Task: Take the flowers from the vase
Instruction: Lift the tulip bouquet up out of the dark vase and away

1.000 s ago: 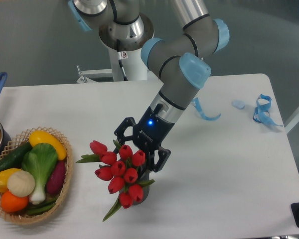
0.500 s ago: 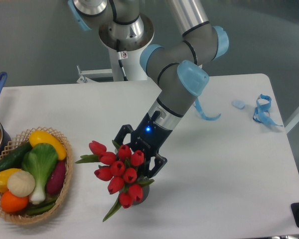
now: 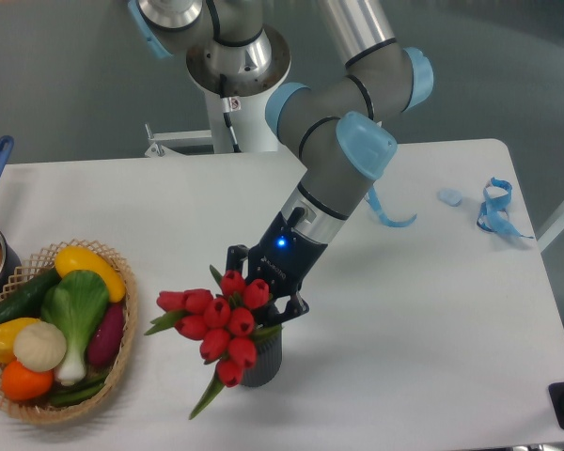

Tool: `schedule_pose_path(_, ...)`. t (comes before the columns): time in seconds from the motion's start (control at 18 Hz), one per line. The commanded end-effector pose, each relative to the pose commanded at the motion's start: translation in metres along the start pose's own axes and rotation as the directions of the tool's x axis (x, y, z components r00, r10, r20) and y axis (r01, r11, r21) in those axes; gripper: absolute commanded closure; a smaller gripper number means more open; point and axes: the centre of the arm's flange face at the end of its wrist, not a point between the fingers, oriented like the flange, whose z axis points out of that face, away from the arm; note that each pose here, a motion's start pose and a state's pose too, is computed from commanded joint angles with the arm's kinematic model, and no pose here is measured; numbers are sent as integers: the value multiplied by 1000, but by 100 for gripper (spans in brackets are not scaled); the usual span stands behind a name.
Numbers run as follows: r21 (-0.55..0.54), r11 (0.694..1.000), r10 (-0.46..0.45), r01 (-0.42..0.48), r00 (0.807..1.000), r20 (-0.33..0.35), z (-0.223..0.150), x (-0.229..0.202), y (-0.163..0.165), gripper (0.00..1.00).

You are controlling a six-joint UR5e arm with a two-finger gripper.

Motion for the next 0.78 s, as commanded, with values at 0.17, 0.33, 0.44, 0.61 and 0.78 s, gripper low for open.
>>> schedule_pose_path(0.17,42,999,-13,13,1000,5,-13,3,-14,73)
schedule_pose_path(0.33,111,992,-64,62,998,22,-42,6,-41,72)
schedule_pose_path(0.44,128,989,-82,77,996,33,-56,10,-56,72)
schedule_pose_path(0.61,147,984,-106,96,993,55,-74,16,-78,72)
schedule_pose_path(0.78,170,982,-102,88,992,78,-94,19,-97,72)
